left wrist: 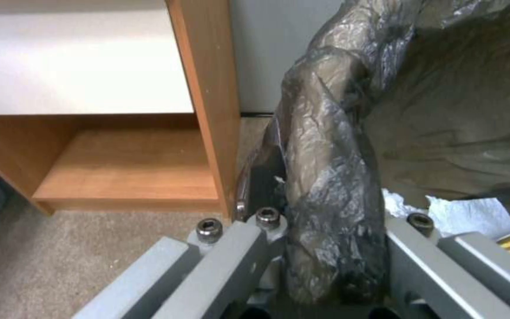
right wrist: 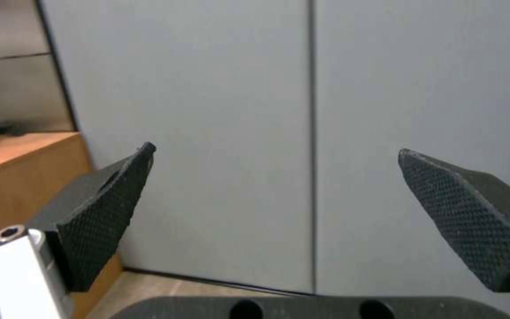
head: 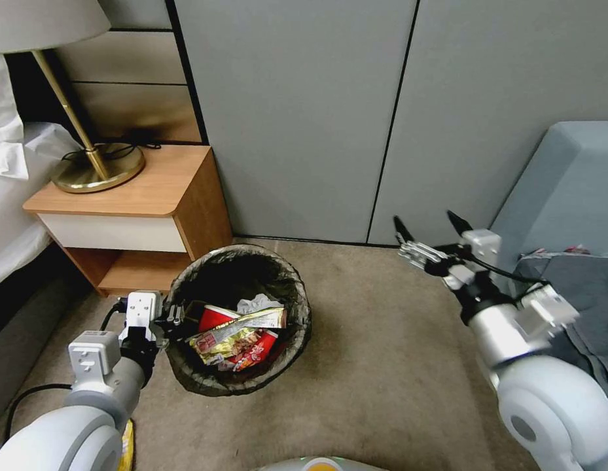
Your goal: Pick up the trash bin, then pick up the garbage from the floor and place it into the trash bin.
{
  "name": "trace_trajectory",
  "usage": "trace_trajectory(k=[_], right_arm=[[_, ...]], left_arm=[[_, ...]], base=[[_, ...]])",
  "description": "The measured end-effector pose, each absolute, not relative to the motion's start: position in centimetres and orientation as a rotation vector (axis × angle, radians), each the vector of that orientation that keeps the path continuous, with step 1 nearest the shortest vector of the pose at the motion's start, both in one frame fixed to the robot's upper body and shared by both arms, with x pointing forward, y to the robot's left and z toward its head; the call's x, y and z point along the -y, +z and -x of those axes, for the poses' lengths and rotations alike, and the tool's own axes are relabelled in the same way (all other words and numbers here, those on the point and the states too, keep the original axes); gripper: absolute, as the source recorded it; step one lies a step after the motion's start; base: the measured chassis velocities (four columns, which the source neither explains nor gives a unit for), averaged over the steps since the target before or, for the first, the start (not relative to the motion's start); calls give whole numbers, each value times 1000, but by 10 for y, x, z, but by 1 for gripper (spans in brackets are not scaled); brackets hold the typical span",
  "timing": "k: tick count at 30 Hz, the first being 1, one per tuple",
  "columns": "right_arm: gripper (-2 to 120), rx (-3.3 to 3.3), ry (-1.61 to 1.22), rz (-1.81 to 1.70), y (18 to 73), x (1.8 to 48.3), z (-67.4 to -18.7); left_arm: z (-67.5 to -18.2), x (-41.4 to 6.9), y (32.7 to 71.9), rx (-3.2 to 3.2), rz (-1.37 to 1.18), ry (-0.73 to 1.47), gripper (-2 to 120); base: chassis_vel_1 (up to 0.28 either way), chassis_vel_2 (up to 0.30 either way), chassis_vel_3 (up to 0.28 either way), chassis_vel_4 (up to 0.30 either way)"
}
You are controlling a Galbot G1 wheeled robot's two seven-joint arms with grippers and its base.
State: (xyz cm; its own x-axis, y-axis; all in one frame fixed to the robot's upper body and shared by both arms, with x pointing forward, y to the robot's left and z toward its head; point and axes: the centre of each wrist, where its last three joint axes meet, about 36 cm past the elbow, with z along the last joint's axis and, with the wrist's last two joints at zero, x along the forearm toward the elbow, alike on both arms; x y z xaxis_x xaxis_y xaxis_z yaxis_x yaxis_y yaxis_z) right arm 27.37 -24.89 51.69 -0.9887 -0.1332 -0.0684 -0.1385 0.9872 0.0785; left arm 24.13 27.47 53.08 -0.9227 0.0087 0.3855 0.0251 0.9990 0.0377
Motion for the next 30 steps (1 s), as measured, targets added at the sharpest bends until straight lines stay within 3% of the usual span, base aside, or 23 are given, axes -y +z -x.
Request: trace_trajectory(k=[19, 30], right_arm=[[100, -3101, -28, 46, 472, 230, -228], [100, -3106, -32, 5, 466, 230, -227]], left_arm=[[-240, -276, 530, 2738, -54, -72, 1], [-239, -273, 528, 2746, -49, -72, 1]], base=[[0, 0, 0, 0], [24, 25, 28, 24]])
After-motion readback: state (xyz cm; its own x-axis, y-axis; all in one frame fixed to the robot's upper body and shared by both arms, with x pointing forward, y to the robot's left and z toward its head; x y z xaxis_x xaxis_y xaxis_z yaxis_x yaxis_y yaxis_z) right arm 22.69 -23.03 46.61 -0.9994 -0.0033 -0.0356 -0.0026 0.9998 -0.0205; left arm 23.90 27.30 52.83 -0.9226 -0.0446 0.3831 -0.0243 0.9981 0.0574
